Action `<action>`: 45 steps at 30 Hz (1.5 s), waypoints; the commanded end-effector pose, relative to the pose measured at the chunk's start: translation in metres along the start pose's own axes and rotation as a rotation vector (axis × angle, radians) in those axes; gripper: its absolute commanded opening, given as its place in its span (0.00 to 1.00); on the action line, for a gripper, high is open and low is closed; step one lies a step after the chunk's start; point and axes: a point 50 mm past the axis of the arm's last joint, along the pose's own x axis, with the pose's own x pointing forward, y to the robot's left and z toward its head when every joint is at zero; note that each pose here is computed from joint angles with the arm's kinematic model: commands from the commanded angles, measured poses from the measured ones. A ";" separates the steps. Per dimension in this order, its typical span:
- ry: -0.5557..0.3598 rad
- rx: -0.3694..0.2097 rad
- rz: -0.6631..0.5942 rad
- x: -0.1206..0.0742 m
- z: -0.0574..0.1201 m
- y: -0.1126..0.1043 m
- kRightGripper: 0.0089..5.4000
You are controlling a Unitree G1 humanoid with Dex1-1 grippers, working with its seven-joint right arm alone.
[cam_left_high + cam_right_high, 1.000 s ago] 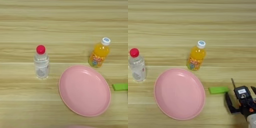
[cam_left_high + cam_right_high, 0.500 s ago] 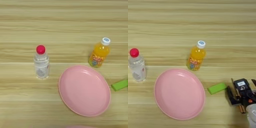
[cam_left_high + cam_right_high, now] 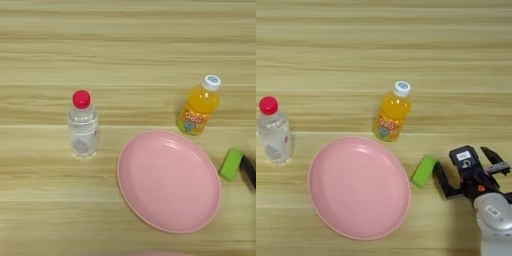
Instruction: Move the objects on the table
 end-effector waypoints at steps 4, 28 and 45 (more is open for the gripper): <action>-0.062 -0.044 -0.070 -0.010 0.015 -0.016 1.00; -0.060 0.011 0.048 -0.073 0.019 0.019 1.00; -0.056 0.012 0.098 -0.067 0.017 0.038 1.00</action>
